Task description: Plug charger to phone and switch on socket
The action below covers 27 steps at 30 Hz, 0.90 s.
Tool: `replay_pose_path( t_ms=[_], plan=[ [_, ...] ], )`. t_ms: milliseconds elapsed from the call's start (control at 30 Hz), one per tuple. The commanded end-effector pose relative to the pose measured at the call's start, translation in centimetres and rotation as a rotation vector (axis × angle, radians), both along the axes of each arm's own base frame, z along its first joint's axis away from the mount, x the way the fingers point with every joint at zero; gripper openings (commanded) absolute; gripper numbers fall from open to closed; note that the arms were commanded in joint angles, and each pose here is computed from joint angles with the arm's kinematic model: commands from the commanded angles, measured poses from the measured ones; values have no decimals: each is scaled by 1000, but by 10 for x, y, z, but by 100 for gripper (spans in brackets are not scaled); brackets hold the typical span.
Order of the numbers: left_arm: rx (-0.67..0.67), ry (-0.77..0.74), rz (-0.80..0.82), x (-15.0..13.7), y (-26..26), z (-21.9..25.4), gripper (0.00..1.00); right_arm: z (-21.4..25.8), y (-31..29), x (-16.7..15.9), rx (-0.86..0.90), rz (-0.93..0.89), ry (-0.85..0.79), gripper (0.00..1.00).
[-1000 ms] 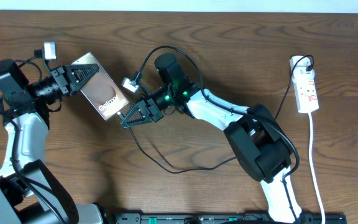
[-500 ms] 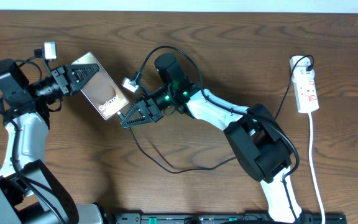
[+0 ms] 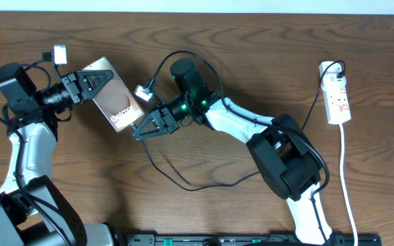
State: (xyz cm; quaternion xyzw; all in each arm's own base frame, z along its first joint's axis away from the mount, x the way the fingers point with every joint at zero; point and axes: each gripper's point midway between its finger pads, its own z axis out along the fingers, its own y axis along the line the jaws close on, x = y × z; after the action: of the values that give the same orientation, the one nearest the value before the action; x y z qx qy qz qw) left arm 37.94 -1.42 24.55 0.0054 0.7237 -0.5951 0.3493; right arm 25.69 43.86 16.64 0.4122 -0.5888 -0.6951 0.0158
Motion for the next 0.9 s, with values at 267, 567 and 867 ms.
replay_pose_path(
  t_ms=[267,567,867],
  plan=[
    [-14,-21,-63,-8,-10,3,7,3,-3,18,-5,-55,-13,1],
    [-15,-21,-63,-8,-10,3,8,9,-1,20,10,-58,-23,1],
    [-15,-21,-63,-8,-10,3,8,10,0,21,13,-62,-27,1]
  ],
)
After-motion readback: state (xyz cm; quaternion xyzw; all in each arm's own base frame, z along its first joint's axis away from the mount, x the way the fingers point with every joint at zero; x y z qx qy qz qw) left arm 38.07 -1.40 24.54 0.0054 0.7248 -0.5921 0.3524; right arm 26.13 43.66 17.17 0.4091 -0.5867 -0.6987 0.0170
